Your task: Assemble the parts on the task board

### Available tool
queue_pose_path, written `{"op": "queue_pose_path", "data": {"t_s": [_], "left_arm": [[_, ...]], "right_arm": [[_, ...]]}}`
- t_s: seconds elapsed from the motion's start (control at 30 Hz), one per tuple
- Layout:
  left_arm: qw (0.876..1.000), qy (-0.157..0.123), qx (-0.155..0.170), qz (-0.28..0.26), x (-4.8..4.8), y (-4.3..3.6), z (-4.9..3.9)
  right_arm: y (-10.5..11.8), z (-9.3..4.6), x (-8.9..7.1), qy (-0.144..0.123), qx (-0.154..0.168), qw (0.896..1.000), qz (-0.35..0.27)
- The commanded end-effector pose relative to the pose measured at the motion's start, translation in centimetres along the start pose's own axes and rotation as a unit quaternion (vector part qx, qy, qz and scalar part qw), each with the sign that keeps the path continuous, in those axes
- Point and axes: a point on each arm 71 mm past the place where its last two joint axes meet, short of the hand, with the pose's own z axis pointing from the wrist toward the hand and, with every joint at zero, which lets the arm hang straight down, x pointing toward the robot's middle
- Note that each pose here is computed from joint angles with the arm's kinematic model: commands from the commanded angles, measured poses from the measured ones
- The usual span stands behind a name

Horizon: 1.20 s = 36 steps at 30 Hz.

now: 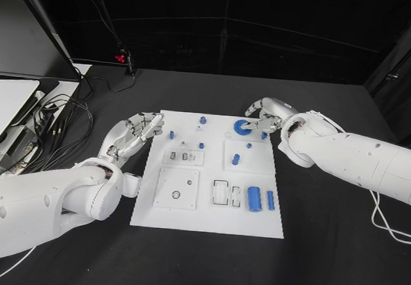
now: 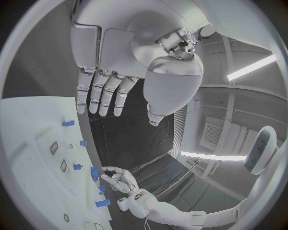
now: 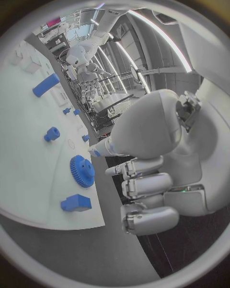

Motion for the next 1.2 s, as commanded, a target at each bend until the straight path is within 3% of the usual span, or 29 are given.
{"op": "queue_pose_path", "data": {"t_s": [0.03, 0.7, 1.2], "left_arm": [[0.993, 0.004, 0.120, -0.002, 0.04, -1.78, -0.21], [0.993, 0.003, 0.117, 0.000, -0.16, -1.74, -0.26], [0.993, 0.001, 0.115, 0.000, -0.31, -1.72, -0.32]], "right_arm": [[0.15, 0.06, 0.20, 0.016, 0.002, 1.000, -0.021], [0.56, 0.38, 0.65, 0.027, 0.011, 0.999, -0.029], [0.66, 0.51, 0.64, 0.019, 0.018, 0.999, -0.031]]}}
